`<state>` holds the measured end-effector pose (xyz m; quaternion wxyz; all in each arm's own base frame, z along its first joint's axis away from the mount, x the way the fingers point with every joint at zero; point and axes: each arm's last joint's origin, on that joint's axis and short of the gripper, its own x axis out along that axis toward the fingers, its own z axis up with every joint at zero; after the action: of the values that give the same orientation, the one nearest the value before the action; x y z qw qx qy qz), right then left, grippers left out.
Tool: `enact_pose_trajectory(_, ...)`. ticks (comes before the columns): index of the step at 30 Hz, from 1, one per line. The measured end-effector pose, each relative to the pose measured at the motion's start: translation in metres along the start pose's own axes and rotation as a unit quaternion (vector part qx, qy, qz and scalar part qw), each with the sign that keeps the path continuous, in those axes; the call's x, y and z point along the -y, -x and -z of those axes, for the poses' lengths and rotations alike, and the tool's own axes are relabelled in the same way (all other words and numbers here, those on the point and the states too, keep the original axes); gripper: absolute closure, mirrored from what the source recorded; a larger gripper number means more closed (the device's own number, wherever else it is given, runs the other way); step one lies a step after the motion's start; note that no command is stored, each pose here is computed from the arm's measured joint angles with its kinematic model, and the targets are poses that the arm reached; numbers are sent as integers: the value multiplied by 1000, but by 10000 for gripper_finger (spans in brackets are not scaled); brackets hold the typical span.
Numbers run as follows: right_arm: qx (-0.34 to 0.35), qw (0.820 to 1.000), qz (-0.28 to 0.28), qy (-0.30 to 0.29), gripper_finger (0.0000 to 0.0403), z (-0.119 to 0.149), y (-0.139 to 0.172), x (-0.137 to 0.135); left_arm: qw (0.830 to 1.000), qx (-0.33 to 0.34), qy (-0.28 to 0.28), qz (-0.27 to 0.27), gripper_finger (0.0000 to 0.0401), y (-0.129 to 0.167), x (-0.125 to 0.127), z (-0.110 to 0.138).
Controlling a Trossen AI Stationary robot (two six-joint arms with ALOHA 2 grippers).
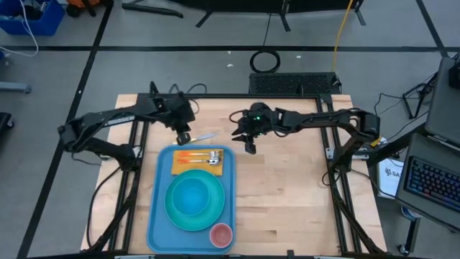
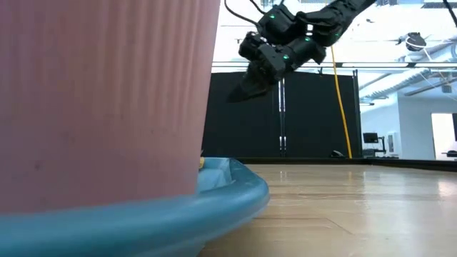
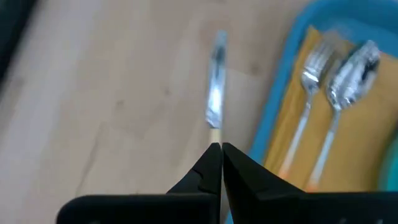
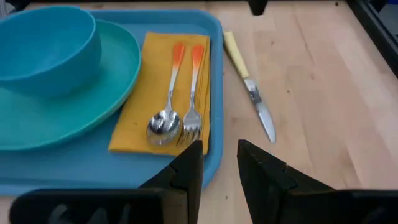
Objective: Set up tray
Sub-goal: Put the yellow knife to the bottom of the orange spoon on the yellow napkin on the blue serving tray
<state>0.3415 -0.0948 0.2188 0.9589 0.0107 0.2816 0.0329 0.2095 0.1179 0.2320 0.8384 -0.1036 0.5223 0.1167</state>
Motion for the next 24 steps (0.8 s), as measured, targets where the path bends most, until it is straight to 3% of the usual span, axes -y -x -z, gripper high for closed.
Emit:
enact_pose_trajectory(4, 8, 1000, 3, -5, 312, 10, 3, -1, 997, -55, -21, 58, 396, -14, -2, -4)
enact_pose_trajectory(10, 11, 1000, 9, -12, 312, 16, 4, 3, 989, -126, -22, 79, 397, -32, -5, -1)
enact_pose_trajectory(18, 9, 1000, 9, -13, 312, 17, 4, 3, 986, -144, -40, 78, 382, -47, -8, -1)
enact_pose_trajectory(24, 9, 1000, 9, -13, 312, 17, 4, 3, 983, -170, -21, 71, 380, -62, -11, 0)
